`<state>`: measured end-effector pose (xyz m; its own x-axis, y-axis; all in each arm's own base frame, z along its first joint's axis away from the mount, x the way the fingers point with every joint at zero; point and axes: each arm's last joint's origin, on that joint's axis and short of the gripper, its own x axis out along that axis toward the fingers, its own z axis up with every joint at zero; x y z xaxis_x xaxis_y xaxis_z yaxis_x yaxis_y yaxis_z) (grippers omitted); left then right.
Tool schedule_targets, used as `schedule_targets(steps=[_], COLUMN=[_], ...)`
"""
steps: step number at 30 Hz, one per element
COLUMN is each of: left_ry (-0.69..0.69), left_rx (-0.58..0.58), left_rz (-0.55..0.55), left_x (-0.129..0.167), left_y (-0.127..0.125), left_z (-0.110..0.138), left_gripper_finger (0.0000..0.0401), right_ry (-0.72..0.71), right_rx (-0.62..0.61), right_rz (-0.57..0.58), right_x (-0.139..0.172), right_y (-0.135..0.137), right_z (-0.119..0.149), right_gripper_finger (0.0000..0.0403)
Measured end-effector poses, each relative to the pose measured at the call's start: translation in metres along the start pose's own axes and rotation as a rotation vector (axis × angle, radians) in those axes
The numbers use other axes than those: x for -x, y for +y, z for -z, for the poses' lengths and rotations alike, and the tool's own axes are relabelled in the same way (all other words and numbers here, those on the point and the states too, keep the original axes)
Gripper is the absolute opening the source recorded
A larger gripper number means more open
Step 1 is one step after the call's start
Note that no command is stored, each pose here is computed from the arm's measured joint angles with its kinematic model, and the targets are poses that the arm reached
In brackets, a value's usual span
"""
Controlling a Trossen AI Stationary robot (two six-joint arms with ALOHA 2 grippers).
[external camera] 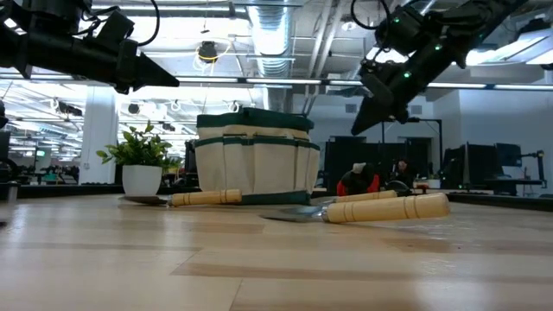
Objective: Pick & Place Garden tools in Gardening bag
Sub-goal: Put the gloves into the gardening bag
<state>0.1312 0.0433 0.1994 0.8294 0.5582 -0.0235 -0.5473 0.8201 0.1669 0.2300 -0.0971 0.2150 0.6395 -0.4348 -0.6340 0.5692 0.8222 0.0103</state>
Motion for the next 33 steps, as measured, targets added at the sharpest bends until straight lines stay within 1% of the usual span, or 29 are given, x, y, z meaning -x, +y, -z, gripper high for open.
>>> schedule_targets(steps=[3,7,9,11,16,18,22,27,33], left_ry=[0.0,0.0,0.0,0.0,-0.001,-0.001,-0.001,-0.001,-0.002], left_rx=[0.0,0.0,0.0,0.0,0.006,0.006,0.006,0.006,0.007], left_rz=[0.0,0.0,0.0,0.0,0.0,0.0,0.0,0.0,0.0], left_x=[0.0,0.0,0.0,0.0,0.0,0.0,0.0,0.0,0.0], left_y=[0.0,0.0,0.0,0.0,0.0,0.0,0.0,0.0,0.0], left_z=[0.0,0.0,0.0,0.0,0.0,0.0,0.0,0.0,0.0], left_gripper_finger=[0.0002,0.0002,0.0002,0.0002,0.0002,0.0002,0.0002,0.0002,0.0002], right_ry=[0.027,0.047,0.048,0.049,0.085,0.122,0.167,0.217,0.231], right_rx=[-0.093,-0.098,-0.082,-0.041,-0.018,0.032,0.129,0.162,0.217], right_rz=[0.022,0.023,0.02,0.018,0.024,0.027,0.009,0.004,0.093], right_x=[0.008,0.012,0.012,0.011,0.006,0.002,-0.006,-0.016,-0.021], right_y=[-0.003,-0.003,-0.002,-0.001,-0.001,-0.001,0.006,0.012,0.012], right_z=[0.002,0.004,0.005,0.005,0.008,0.012,0.018,0.025,0.029], right_gripper_finger=[0.0001,0.0002,0.0002,0.0001,0.0005,0.0012,0.0046,0.0109,0.0188])
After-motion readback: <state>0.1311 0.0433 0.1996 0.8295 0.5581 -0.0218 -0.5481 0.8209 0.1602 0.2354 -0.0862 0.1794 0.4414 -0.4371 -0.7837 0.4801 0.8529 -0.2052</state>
